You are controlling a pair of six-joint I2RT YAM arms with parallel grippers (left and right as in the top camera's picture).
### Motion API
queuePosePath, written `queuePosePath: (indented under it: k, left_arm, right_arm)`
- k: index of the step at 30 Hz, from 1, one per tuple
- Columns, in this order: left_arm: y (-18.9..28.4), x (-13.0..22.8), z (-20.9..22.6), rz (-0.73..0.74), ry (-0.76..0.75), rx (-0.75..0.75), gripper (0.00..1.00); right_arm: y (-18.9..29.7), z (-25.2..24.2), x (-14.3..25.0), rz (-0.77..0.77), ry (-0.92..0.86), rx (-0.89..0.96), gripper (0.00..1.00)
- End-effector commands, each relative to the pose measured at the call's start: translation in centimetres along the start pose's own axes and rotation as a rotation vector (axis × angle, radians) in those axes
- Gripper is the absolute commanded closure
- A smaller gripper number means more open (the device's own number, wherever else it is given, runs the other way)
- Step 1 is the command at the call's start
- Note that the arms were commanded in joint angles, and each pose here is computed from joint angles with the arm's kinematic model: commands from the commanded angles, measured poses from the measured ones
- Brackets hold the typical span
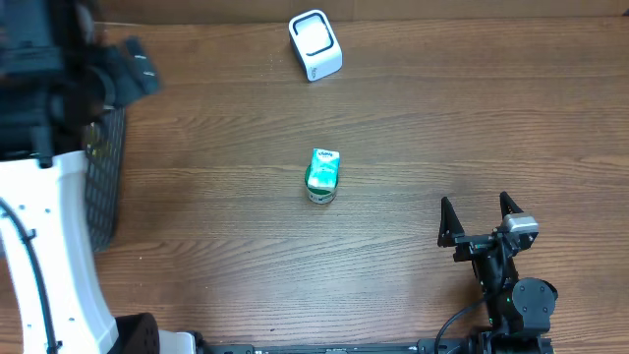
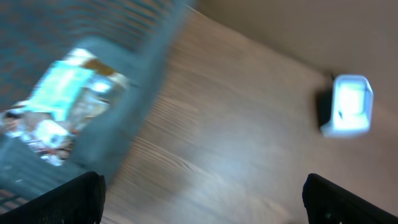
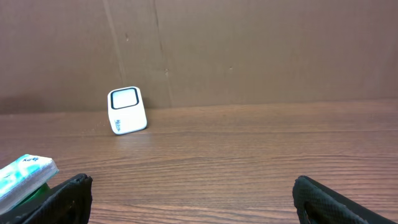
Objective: Scan the item barcode
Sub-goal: 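Reach the left gripper back into the basket toward the yellow bottle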
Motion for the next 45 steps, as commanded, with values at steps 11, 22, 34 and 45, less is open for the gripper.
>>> queuePosePath:
  k: [11,22,34,45]
  left_arm:
    - [-2.1,-1.1,10.9,0.001,0.432,-0.085,0.0]
    - [-11.2,-0.3,12.1,0.21,0.611,-0.122,0.17]
    - [-19.4,1.7,12.9,0.38,0.651,-0.154,0.15]
    - [-25.3,4.0,13.3,0.502,0.656,-0.174,0.14]
  right_arm:
    - [0.0,-0.2,0.2,-0.004,0.0,0.007,0.0]
    - [0.0,-0.2,0.2,-0.004,0.0,0.007,0.0]
    - [0.0,-0.2,0.2,-0.004,0.0,0.007,0.0]
    - [0.0,-0.2,0.2,-0.004,0.0,0.007,0.0]
Point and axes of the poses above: each gripper's point midway between its finger pads, its own y axis back along the fingers, its own z axis along the line the jaws close on, x = y × z, the point moved 8 cm from there along y, back along the fingers, and after that the axes turned 12 degrees about -y, right-handed, at the moved point
